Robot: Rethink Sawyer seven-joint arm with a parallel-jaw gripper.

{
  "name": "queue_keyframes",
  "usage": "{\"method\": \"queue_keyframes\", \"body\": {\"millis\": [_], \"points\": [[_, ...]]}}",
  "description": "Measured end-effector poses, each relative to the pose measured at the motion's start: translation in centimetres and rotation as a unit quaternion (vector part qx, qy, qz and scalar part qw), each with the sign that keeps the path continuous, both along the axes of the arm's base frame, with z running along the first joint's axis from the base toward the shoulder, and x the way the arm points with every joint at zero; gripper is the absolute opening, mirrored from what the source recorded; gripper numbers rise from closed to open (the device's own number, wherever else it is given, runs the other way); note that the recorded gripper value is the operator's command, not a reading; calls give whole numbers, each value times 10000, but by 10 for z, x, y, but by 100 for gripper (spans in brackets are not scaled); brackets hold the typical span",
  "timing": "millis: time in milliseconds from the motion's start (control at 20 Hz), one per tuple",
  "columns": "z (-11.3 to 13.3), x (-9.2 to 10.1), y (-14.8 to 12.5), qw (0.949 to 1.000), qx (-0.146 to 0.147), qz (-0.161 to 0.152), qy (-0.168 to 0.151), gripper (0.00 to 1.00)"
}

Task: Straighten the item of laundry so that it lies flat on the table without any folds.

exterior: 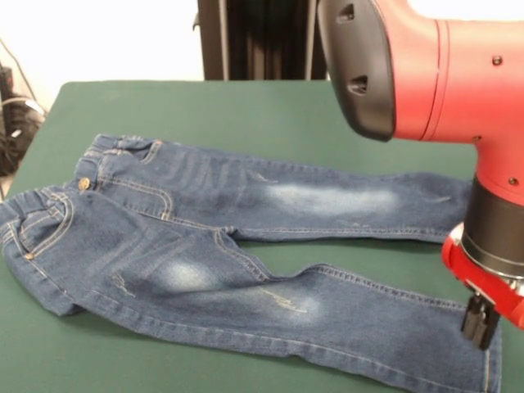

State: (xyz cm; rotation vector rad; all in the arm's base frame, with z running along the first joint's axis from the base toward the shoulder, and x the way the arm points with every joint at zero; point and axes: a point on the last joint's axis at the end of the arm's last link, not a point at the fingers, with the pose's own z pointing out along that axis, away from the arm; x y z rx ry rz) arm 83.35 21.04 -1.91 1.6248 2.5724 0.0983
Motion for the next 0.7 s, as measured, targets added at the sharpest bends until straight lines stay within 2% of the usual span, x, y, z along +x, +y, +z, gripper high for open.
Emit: {"method": "queue_keyframes", "body": {"millis": [700], "points": [[-16,-15,-4,9998,-67,-35,209,0]]}}
